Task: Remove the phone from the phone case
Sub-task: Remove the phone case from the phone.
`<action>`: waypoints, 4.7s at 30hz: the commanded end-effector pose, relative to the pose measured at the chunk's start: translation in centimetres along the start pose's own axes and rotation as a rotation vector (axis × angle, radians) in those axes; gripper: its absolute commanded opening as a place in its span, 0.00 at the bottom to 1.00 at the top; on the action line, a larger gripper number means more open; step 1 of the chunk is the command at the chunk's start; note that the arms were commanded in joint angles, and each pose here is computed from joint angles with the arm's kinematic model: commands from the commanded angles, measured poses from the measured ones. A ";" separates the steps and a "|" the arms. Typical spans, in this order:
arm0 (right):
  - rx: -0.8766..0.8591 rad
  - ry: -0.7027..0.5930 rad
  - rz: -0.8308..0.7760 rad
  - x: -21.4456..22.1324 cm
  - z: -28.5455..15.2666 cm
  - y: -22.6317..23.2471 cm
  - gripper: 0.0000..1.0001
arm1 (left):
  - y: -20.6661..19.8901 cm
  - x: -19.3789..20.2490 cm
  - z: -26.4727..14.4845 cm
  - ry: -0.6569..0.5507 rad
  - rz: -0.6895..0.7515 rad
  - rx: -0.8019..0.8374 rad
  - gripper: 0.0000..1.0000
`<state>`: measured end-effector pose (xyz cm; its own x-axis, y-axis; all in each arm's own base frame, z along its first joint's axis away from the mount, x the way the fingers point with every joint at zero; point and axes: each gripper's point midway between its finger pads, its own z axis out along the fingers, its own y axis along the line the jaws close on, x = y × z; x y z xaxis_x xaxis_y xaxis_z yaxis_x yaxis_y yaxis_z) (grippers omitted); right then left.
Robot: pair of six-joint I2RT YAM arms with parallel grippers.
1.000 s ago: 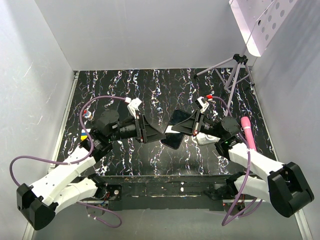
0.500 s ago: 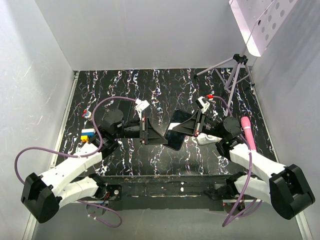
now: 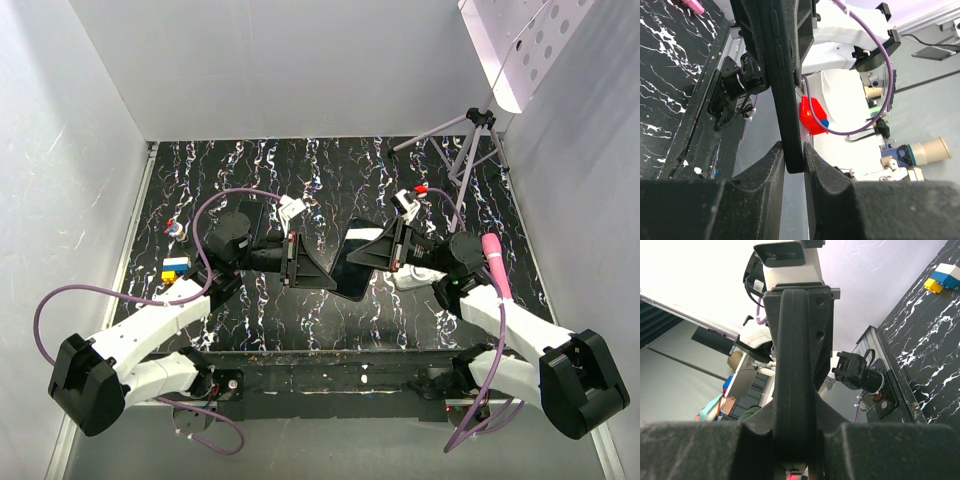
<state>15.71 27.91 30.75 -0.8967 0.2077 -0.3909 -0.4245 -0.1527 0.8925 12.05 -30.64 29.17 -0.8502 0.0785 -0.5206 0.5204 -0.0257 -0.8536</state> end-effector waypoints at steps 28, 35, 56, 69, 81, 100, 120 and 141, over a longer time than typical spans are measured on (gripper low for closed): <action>-0.066 0.035 0.154 -1.5 3.4 1.4 0.01 | -14.9 -1.6 -2.9 -0.136 0.760 0.478 0.00; -0.247 0.091 0.206 -0.3 5.5 5.6 0.01 | -14.6 -1.6 -2.9 -0.186 0.830 0.546 0.00; -0.382 0.096 0.172 1.2 5.0 11.9 0.01 | 7.2 -7.6 -2.8 -0.334 0.433 -0.432 0.00; -0.430 0.037 0.151 -0.4 4.9 12.3 0.01 | 10.0 -4.2 -6.7 -0.354 0.343 -0.635 0.00; -0.215 -0.012 0.049 -1.1 4.4 9.6 0.01 | 5.4 -3.3 -4.8 -0.327 0.350 -0.383 0.11; 0.120 -0.131 -0.124 -4.1 4.3 5.1 0.01 | -3.9 -0.7 -1.8 -0.256 0.272 0.117 0.77; 0.086 -0.133 -0.092 -4.1 4.6 4.9 0.01 | -2.8 -1.0 0.6 -0.212 0.250 0.096 0.51; -0.029 -0.063 0.076 -1.8 3.8 6.2 0.01 | -1.8 -1.0 -0.2 -0.195 0.694 0.015 0.00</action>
<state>17.81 31.00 34.62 -0.8678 0.3094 -0.3889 -0.4153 -0.0219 0.9094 11.64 -31.56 30.47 -0.6472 -0.1289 -0.7514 0.7620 -0.0785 -0.6428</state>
